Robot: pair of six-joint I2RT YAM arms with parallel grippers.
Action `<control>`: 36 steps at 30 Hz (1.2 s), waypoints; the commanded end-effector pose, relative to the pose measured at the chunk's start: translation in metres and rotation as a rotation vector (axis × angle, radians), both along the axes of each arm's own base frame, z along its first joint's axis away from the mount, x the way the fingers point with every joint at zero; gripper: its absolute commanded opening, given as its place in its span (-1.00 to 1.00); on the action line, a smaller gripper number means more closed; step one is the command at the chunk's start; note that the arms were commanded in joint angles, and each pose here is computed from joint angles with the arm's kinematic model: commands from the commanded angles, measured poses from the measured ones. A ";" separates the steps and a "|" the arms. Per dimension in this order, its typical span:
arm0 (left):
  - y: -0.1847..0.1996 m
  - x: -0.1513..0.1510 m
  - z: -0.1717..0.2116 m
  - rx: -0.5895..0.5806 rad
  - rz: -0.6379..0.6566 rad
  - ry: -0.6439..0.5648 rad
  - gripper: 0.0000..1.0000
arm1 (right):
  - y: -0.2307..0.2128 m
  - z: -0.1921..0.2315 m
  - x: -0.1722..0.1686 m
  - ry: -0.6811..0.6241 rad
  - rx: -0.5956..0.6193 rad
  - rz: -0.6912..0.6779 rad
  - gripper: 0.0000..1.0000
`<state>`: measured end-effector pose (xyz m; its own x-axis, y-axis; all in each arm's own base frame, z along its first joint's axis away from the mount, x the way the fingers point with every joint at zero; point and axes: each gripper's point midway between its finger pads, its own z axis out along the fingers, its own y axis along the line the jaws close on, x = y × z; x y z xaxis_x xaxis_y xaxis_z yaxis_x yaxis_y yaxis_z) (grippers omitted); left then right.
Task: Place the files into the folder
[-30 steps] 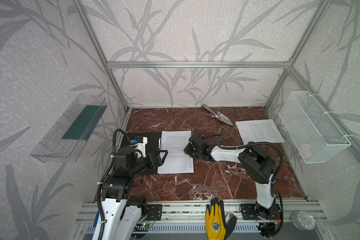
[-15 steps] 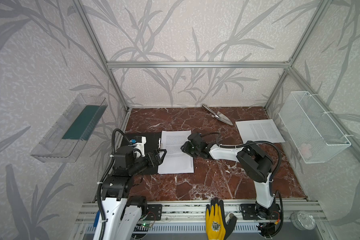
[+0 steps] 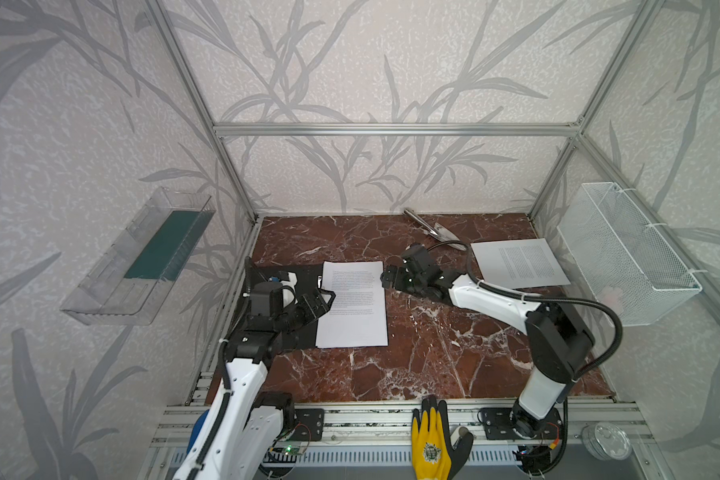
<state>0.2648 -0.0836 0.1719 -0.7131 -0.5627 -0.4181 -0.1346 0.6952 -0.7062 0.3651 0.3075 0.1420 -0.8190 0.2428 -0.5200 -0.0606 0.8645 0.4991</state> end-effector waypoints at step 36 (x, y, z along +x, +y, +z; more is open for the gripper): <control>0.030 0.111 -0.133 0.129 0.137 0.247 0.98 | -0.131 0.009 -0.091 -0.159 -0.049 0.192 0.98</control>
